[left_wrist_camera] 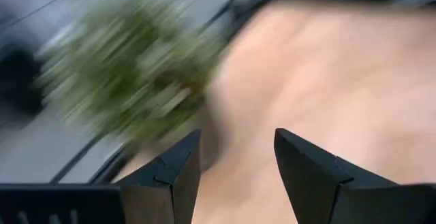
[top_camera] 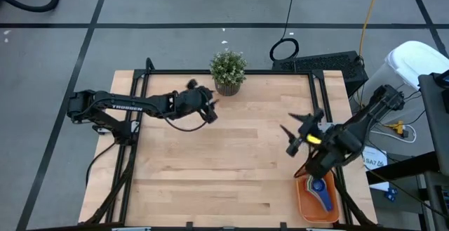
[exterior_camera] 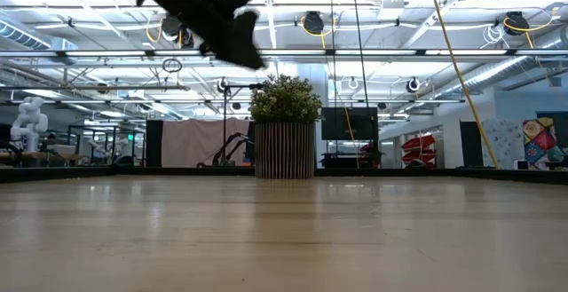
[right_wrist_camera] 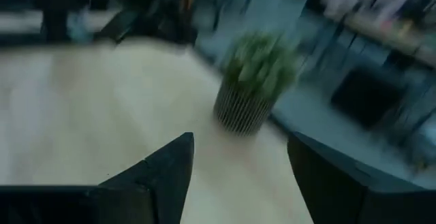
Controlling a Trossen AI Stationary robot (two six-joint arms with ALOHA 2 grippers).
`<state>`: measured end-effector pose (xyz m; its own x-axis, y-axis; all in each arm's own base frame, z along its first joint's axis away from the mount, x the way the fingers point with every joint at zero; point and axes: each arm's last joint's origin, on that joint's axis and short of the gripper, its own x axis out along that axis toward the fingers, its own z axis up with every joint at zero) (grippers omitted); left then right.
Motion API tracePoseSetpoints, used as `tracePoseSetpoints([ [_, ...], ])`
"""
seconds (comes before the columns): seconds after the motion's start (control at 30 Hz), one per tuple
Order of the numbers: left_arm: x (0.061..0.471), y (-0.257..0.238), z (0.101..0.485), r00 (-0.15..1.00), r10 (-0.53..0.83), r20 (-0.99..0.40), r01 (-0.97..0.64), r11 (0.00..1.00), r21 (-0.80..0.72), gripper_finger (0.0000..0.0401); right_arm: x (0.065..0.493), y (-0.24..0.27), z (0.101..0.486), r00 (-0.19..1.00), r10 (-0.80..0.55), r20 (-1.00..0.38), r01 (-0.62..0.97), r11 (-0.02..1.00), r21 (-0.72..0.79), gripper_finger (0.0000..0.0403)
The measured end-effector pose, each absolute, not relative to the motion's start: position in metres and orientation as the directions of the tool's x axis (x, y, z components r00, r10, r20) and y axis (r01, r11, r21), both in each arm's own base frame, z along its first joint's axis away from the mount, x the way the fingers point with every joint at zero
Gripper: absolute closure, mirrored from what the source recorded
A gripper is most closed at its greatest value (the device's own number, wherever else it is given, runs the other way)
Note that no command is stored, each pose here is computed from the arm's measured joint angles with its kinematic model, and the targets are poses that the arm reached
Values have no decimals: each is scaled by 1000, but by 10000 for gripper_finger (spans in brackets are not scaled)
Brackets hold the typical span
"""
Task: Nest measuring cups in basket
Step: Return to Home Position
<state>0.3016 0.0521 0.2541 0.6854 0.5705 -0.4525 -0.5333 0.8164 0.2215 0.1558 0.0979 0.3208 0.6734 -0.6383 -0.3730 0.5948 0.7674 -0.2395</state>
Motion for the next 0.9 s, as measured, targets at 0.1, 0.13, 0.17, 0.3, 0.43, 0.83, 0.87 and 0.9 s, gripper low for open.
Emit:
tracePoseSetpoints([
  [0.1, 312, 47, 267, 854, 384, -350, -358, 923, 140, 215, 143, 83, 310, 700, -673, -239, 633, 739, -230, 175],
  [0.13, 314, 46, 272, 892, 330, -310, -305, 944, 126, 215, 138, 78, 301, 707, -671, -226, 637, 742, -210, 181],
  [0.17, 315, 46, 276, 920, 284, -271, -262, 958, 115, 215, 132, 74, 291, 718, -661, -219, 635, 751, -182, 189],
  [0.3, 316, 54, 285, 965, 189, -183, -176, 981, 84, 215, 126, 67, 253, 820, -545, -174, 549, 835, -28, 238],
  [0.43, 315, 65, 285, 971, 157, -180, -146, 986, 75, 228, 127, 55, 244, 917, -393, 63, 391, 919, 45, 306],
  [0.83, 300, 86, 263, 996, 2, -93, -1, 1000, 4, 397, 138, 21, 209, 968, -249, -27, 250, 968, 33, 402],
  [0.87, 293, 88, 254, 998, 5, -67, -7, 1000, -22, 397, 139, 20, 209, 972, -235, -30, 236, 971, 34, 402],
  [0.9, 287, 90, 246, 999, 14, -34, -15, 999, -40, 397, 139, 19, 209, 975, -221, -25, 222, 974, 43, 402],
])
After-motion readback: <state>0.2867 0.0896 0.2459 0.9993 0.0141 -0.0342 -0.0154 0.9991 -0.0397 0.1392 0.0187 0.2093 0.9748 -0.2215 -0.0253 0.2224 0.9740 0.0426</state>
